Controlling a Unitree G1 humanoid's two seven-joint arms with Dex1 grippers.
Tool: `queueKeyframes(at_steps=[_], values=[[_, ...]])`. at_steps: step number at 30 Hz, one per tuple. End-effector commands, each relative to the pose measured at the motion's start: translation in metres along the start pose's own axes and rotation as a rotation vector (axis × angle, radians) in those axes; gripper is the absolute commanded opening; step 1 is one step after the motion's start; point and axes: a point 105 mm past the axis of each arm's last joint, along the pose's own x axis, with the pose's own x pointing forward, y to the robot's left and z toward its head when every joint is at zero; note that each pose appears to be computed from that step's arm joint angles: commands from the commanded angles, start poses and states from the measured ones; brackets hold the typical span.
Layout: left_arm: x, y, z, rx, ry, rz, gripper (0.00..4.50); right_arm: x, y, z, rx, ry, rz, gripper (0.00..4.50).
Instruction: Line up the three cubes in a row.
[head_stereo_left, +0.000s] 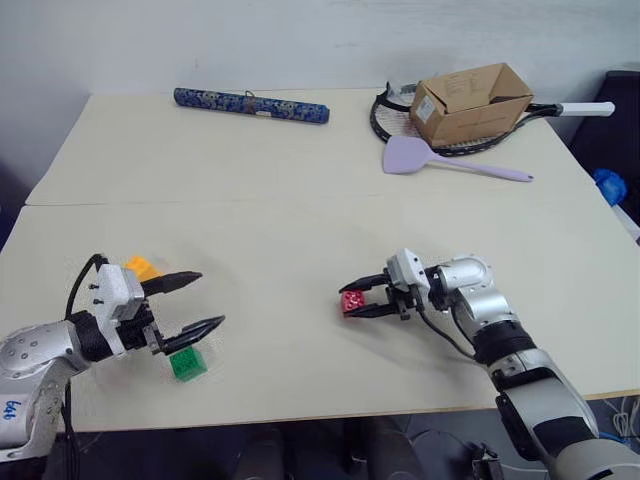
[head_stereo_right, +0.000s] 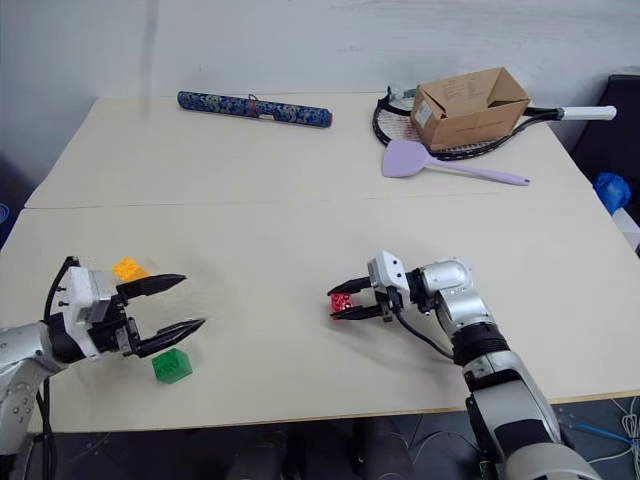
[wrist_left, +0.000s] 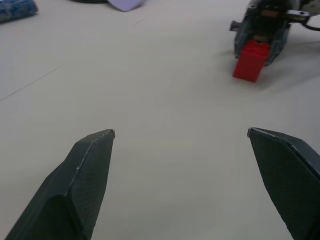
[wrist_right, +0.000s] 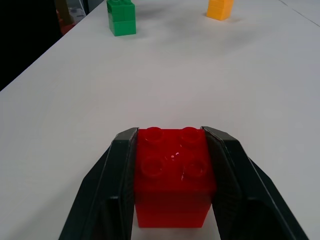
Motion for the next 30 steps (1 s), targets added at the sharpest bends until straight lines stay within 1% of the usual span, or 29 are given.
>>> queueKeyframes(at_steps=[1,3,6,9,11,14,17,19,20,22,25,26,28,30], values=[[0.002,-0.011,0.018,0.057,-0.014,-0.112,4.5,0.0,-0.003,0.013,-0.035,-0.031,0.012,2.05],[0.004,-0.015,0.02,0.074,-0.01,-0.154,4.5,0.0,-0.004,0.017,-0.037,-0.051,0.007,2.44],[0.008,-0.018,0.021,0.09,0.0,-0.196,4.5,0.0,-0.001,0.018,-0.045,-0.049,0.011,3.46],[0.006,-0.01,0.019,0.102,0.004,-0.157,4.5,-0.005,0.003,0.026,-0.075,-0.065,-0.002,4.41],[-0.001,-0.003,0.017,0.099,0.014,-0.108,4.5,-0.012,0.005,0.036,-0.098,-0.085,-0.028,4.46],[-0.026,0.015,0.01,0.056,0.041,0.034,4.5,-0.03,0.012,0.052,-0.136,-0.121,-0.111,4.46],[-0.06,0.026,-0.006,0.02,0.105,0.162,4.5,-0.047,0.024,0.057,-0.159,-0.113,-0.195,4.46],[-0.088,0.029,-0.02,-0.024,0.152,0.25,4.5,-0.06,0.034,0.066,-0.182,-0.189,-0.266,4.46],[-0.105,0.028,-0.029,-0.046,0.191,0.292,4.5,-0.067,0.042,0.066,-0.17,-0.216,-0.294,4.46],[-0.131,0.025,-0.042,-0.088,0.252,0.352,4.5,-0.076,0.056,0.058,-0.157,-0.166,-0.328,4.46],[-0.158,0.019,-0.056,-0.133,0.324,0.405,4.5,-0.083,0.079,0.052,-0.069,-0.16,-0.288,4.46],[-0.167,0.017,-0.06,-0.145,0.351,0.419,4.5,-0.084,0.084,0.05,-0.07,-0.149,-0.278,4.46],[-0.177,0.015,-0.065,-0.159,0.38,0.433,4.5,-0.086,0.087,0.048,-0.068,-0.143,-0.297,4.46],[-0.179,0.015,-0.066,-0.168,0.384,0.429,4.5,-0.086,0.087,0.049,-0.053,-0.155,-0.311,4.46]])
